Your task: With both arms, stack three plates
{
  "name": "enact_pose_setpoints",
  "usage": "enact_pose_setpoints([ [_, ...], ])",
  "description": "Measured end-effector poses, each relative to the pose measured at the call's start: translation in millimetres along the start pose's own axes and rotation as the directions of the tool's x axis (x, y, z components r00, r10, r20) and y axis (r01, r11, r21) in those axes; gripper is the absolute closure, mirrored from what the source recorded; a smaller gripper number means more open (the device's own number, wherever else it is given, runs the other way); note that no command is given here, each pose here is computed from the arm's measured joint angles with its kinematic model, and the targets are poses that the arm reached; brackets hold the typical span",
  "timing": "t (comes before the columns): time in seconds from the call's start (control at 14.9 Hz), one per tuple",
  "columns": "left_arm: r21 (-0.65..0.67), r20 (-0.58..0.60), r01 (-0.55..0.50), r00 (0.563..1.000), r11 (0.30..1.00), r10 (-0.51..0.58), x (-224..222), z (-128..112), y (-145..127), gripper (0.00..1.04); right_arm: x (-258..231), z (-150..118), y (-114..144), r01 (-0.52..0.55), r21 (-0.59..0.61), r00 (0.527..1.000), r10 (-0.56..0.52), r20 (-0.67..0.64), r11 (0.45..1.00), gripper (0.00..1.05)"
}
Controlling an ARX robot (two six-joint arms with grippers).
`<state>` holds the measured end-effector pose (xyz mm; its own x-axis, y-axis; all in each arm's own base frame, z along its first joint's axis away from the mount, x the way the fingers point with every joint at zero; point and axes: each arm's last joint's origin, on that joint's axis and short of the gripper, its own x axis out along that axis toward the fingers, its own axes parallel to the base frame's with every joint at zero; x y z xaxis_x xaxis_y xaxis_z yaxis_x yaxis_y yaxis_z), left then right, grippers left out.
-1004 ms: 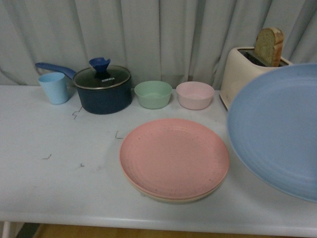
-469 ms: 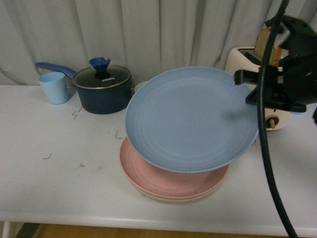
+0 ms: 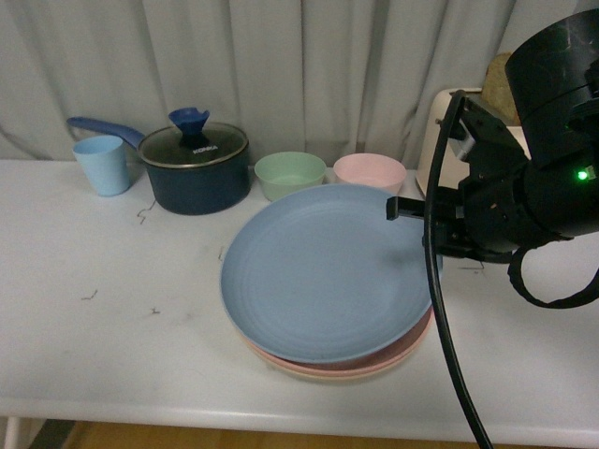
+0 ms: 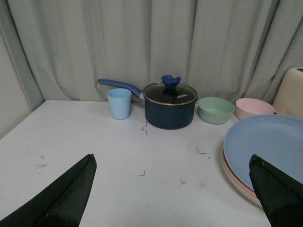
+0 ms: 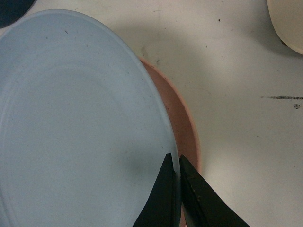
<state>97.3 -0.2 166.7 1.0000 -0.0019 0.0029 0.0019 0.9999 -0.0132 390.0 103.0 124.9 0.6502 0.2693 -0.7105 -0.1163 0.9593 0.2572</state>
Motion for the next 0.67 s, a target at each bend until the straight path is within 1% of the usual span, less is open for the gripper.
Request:
enact_pose_setpoints([
  [0.27,0.000,0.000,0.000,1.000,1.000,0.000,0.0,0.0,0.0,0.07,8.7,0.1,1.1,0.008,0.022,1.000,-0.008,-0.004,1.000,1.02],
  [0.4,0.000,0.000,0.000,1.000,1.000,0.000,0.0,0.0,0.0,0.07,13.8,-4.7,-1.3,0.024,0.037,0.999,-0.023,-0.030,0.999,0.82],
  [0.6,0.000,0.000,0.000,1.000,1.000,0.000,0.0,0.0,0.0,0.07,11.8,-3.6,-2.9,0.029,0.054,0.999,-0.028,-0.033,0.998,0.50],
  [0.67,0.000,0.000,0.000,1.000,1.000,0.000,0.0,0.0,0.0,0.07,5.7,-1.6,-3.4,0.047,0.057,0.998,-0.044,-0.040,0.997,0.37],
])
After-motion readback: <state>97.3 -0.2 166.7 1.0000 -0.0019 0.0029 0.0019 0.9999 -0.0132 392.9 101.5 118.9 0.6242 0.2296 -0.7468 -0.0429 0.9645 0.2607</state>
